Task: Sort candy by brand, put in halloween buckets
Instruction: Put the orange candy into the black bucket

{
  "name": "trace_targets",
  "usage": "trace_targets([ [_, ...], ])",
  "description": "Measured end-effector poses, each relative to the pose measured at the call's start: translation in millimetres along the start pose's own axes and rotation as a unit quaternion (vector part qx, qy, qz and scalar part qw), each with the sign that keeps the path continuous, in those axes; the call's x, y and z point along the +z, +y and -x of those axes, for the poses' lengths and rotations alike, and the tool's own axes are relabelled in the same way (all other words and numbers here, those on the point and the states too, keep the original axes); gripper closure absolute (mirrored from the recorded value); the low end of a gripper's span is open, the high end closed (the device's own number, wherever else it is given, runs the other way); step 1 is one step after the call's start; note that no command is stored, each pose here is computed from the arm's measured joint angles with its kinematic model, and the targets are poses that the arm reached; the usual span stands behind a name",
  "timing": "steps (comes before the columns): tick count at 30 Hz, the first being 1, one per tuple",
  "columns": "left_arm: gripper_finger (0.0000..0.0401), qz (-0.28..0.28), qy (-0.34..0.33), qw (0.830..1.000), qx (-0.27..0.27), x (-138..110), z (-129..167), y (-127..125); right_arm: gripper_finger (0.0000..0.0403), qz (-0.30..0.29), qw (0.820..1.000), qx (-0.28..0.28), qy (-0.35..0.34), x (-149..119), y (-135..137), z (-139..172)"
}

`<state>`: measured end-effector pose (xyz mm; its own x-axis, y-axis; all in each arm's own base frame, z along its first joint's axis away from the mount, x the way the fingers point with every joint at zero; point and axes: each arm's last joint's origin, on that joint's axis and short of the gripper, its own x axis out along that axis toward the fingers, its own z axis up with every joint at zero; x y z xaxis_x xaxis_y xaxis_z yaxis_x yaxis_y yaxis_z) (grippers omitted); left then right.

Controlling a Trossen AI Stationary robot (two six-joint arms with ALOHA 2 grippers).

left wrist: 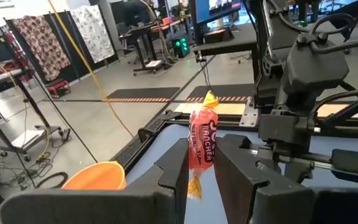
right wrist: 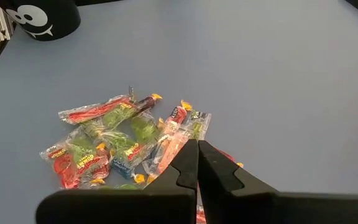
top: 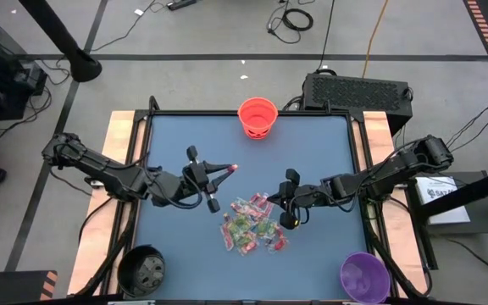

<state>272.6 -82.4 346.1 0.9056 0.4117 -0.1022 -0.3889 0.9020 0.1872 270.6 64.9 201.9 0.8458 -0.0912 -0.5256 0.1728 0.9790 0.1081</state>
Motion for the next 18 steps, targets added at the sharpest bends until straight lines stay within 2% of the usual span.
trace_targets([
  [10, 0.0324, -0.035, 0.027, 0.999, -0.011, 2, 25, 8, 0.0403, -0.002, 1.000, 0.000, 0.001, 0, 0, 0],
  [14, 0.0324, -0.094, 0.016, 0.995, -0.004, 8, 37, 15, 0.0403, -0.003, 1.000, 0.000, 0.001, 0, 0, 0],
  [18, 0.0324, -0.104, 0.014, 0.994, -0.026, 11, 51, 17, 0.0403, -0.003, 1.000, 0.000, 0.001, 0, 0, 0],
])
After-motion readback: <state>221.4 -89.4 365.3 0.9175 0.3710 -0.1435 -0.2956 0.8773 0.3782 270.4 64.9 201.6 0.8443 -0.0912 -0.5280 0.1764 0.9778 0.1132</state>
